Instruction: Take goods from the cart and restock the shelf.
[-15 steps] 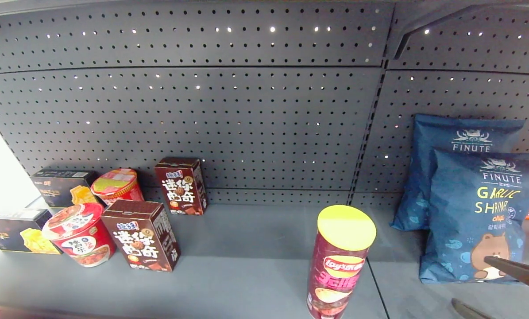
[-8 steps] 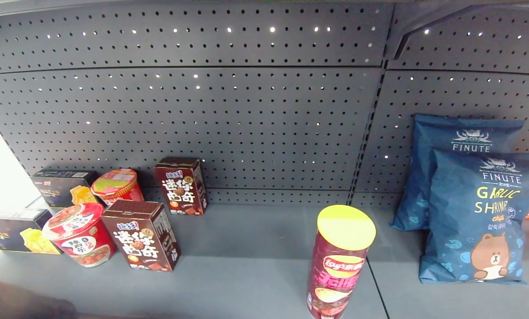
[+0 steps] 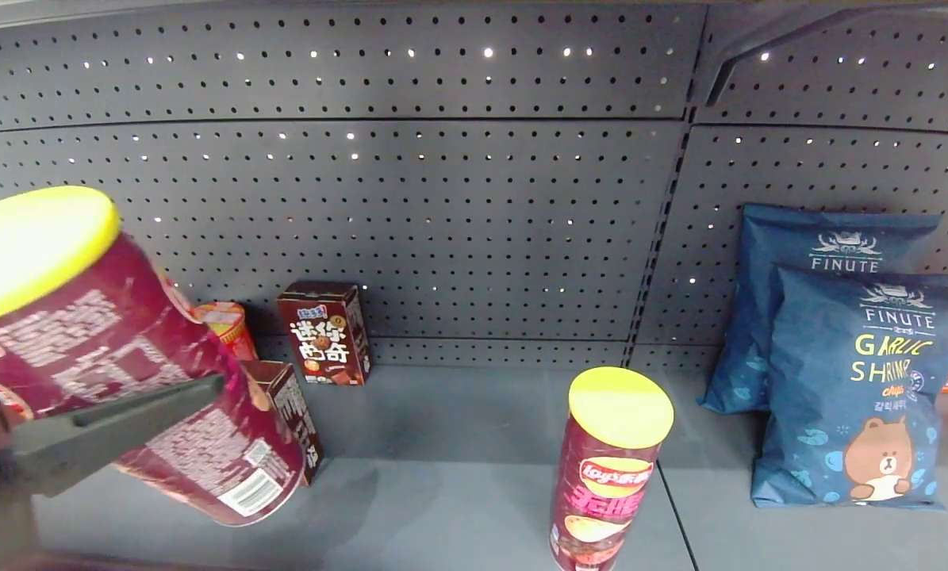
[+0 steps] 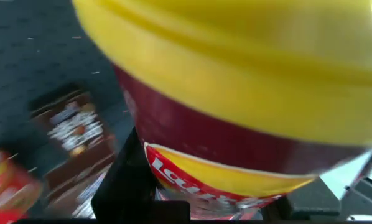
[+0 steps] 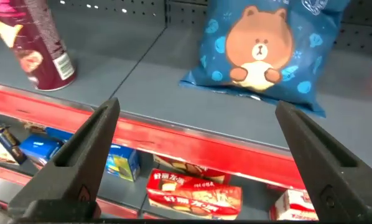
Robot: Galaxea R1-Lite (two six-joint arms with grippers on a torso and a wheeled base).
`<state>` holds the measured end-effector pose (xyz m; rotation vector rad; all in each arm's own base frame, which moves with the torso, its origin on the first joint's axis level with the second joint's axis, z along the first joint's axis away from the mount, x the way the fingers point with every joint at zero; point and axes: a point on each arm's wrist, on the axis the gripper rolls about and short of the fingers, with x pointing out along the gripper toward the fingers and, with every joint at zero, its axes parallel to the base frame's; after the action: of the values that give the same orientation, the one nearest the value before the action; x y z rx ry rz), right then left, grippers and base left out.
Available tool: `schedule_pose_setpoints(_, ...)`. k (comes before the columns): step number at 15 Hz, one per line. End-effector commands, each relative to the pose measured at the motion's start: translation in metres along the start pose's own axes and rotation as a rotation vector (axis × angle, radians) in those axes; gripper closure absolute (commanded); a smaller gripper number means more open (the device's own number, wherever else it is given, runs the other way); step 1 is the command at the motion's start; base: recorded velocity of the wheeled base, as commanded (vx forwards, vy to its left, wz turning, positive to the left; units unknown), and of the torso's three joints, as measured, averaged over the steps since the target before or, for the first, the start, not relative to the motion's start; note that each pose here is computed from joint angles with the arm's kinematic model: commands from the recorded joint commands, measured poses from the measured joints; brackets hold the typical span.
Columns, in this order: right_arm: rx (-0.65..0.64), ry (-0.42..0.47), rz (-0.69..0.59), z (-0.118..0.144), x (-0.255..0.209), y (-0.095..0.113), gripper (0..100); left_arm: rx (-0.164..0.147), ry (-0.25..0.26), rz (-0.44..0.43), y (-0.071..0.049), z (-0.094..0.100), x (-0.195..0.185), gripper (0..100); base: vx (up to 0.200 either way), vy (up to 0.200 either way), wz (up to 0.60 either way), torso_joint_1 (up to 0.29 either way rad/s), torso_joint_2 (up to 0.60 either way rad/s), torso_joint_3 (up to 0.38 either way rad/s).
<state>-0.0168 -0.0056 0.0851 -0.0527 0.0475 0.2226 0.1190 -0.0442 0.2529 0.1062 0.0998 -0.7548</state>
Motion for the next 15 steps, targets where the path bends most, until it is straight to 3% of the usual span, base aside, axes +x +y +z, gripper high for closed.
schedule_pose_setpoints(1,-0.001,-0.006,0.004,0.000,0.000,0.000,0,-0.042,0.107,-0.093,0.007,-0.012,0.048,100,0.000,0.000,0.00,0.000,0.00,0.000)
schedule_pose_setpoints(4,-0.003,-0.004,-0.025,0.000,0.000,-0.001,0,-0.042,0.182,-0.066,0.007,-0.021,0.071,100,0.000,0.000,0.00,0.000,0.00,0.000)
schedule_pose_setpoints(6,-0.004,-0.003,-0.044,0.000,0.000,-0.001,0,-0.032,0.215,-0.058,-0.001,-0.026,0.095,100,0.000,0.000,0.00,0.000,0.00,0.000)
schedule_pose_setpoints(9,-0.007,0.000,-0.039,0.000,0.000,-0.001,0,-0.006,0.150,-0.001,-0.008,-0.041,0.154,100,0.000,0.000,0.00,0.000,0.00,0.000)
schedule_pose_setpoints(11,-0.007,-0.001,-0.031,0.000,0.000,-0.001,0,-0.029,0.086,0.049,-0.013,-0.051,0.190,100,0.000,0.000,0.00,0.000,0.00,0.000)
schedule_pose_setpoints(13,-0.009,-0.004,-0.033,0.000,0.000,-0.001,0,-0.036,0.101,0.136,-0.012,-0.060,0.213,100,0.000,0.000,0.00,0.000,0.00,0.000)
schedule_pose_setpoints(15,-0.009,-0.002,-0.031,0.000,0.000,-0.001,0,-0.063,0.094,0.229,-0.007,-0.063,0.241,100,0.000,0.000,0.00,0.000,0.00,0.000)
